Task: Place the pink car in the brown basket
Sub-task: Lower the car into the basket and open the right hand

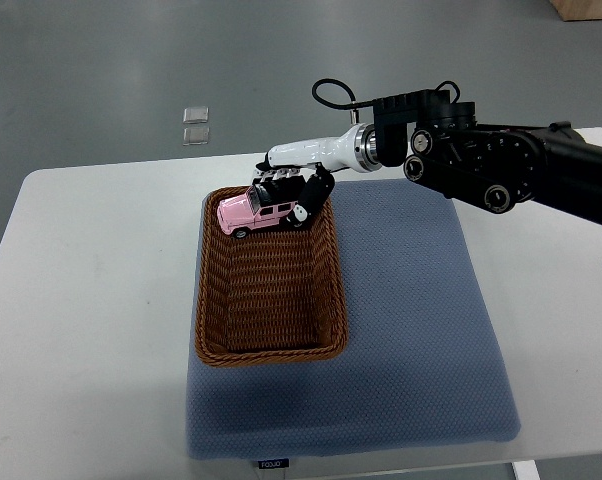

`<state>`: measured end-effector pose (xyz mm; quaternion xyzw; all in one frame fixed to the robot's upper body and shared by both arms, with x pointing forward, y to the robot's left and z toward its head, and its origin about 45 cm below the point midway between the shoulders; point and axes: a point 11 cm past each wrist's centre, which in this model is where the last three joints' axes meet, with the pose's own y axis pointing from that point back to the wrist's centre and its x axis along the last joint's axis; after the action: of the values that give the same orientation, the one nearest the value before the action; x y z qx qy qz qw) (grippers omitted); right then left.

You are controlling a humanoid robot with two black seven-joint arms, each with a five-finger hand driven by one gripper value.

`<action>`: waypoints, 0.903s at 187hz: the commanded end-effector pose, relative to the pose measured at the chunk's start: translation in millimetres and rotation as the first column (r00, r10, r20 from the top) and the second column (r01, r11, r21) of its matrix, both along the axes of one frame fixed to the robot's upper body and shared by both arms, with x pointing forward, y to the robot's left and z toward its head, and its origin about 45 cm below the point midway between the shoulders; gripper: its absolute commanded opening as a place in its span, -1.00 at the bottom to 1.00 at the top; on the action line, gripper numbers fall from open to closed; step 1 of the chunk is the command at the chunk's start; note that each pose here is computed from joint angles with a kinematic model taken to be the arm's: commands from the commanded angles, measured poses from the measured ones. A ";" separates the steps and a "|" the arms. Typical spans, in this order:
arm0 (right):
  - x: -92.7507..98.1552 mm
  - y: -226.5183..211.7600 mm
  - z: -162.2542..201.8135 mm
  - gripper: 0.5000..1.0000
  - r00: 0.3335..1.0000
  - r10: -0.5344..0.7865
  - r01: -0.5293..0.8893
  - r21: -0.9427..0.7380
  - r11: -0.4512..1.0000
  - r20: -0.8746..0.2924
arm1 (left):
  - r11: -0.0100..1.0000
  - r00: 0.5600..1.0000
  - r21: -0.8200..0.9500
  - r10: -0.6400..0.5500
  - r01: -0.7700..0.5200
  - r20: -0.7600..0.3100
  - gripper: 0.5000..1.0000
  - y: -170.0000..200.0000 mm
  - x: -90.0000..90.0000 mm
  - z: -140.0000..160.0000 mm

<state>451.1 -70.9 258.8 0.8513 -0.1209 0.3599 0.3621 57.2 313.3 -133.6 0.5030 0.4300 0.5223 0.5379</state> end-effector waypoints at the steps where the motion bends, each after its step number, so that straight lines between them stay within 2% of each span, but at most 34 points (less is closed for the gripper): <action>1: -5.8 5.1 -18.8 -0.90 1.000 -0.002 0.002 -0.002 1.000 -0.014 | 1.000 1.000 0.000 0.000 0.000 0.000 1.00 -0.1 0.0 0.0; 27: -13.7 16.4 -27.8 -0.84 0.999 0.013 -0.013 0.013 1.000 -0.033 | 1.000 1.000 0.001 0.000 0.000 0.000 1.00 0.4 -0.1 0.0; 63: -14.7 11.1 -44.0 -0.69 0.998 -0.013 0.013 0.006 1.000 -0.058 | 1.000 1.000 0.003 0.002 -0.002 0.000 1.00 1.0 0.0 0.0; 72: -16.3 10.2 -47.7 -0.46 0.998 -0.015 0.016 0.009 1.000 -0.064 | 1.000 1.000 0.004 0.002 -0.002 0.000 1.00 1.5 0.0 0.1; 83: -18.3 10.6 -51.6 -0.33 0.997 -0.016 0.017 0.011 1.000 -0.070 | 1.000 1.000 0.007 0.002 -0.002 0.000 1.00 2.6 0.0 0.1; 93: -18.6 10.3 -52.8 0.06 0.997 -0.019 0.020 0.016 1.000 -0.069 | 1.000 1.000 0.007 0.002 -0.002 0.000 1.00 2.6 0.0 0.1; 112: -19.4 8.7 -55.8 0.44 0.997 -0.025 0.027 0.020 0.999 -0.074 | 1.000 1.000 0.007 0.002 -0.002 0.000 1.00 2.6 0.0 0.1; 134: -18.4 7.9 -54.2 0.57 0.997 -0.030 0.032 0.029 0.999 -0.076 | 1.000 1.000 0.006 0.002 -0.002 0.000 1.00 2.0 0.0 0.1; 169: -9.3 4.1 -41.3 0.58 0.997 -0.064 0.068 0.079 0.995 -0.050 | 1.000 1.000 0.006 0.001 -0.001 0.000 1.00 2.0 -0.1 0.1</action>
<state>434.7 -65.1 206.6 0.8676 -0.1317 0.3199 0.3571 57.1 315.4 -133.5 0.5042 0.4291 0.5240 0.5358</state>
